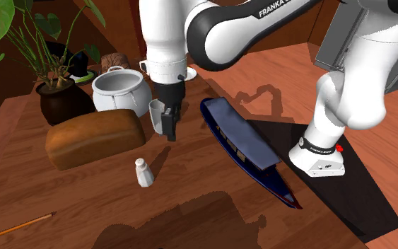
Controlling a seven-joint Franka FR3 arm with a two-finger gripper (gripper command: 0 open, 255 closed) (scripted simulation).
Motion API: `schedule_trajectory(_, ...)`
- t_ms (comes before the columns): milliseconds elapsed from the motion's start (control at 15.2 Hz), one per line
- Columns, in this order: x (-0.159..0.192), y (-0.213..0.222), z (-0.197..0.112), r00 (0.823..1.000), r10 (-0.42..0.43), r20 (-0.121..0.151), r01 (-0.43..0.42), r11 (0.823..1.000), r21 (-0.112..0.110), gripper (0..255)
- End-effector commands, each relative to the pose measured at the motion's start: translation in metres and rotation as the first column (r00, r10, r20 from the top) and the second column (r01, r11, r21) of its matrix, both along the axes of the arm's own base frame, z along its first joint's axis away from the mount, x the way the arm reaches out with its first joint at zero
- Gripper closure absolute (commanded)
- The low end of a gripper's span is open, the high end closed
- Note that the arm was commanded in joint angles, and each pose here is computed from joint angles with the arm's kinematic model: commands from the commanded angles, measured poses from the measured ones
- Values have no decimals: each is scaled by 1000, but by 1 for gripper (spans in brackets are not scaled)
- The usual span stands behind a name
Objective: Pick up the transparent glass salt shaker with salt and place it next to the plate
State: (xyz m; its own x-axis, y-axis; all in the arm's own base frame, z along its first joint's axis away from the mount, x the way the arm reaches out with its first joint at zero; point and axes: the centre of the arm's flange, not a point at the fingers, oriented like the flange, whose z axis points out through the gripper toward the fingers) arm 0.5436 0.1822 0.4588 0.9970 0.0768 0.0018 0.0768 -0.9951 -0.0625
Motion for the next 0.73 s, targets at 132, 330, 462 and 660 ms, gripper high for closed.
schedule_trajectory(132,38,26,-23,1000,-3,3,3,1000,6,0)
schedule_trajectory(330,67,45,-40,1000,-5,6,5,1000,10,0)
schedule_trajectory(462,87,58,-51,1000,-6,8,6,1000,13,0)
schedule_trajectory(660,96,65,-67,1000,-7,9,7,1000,15,0)
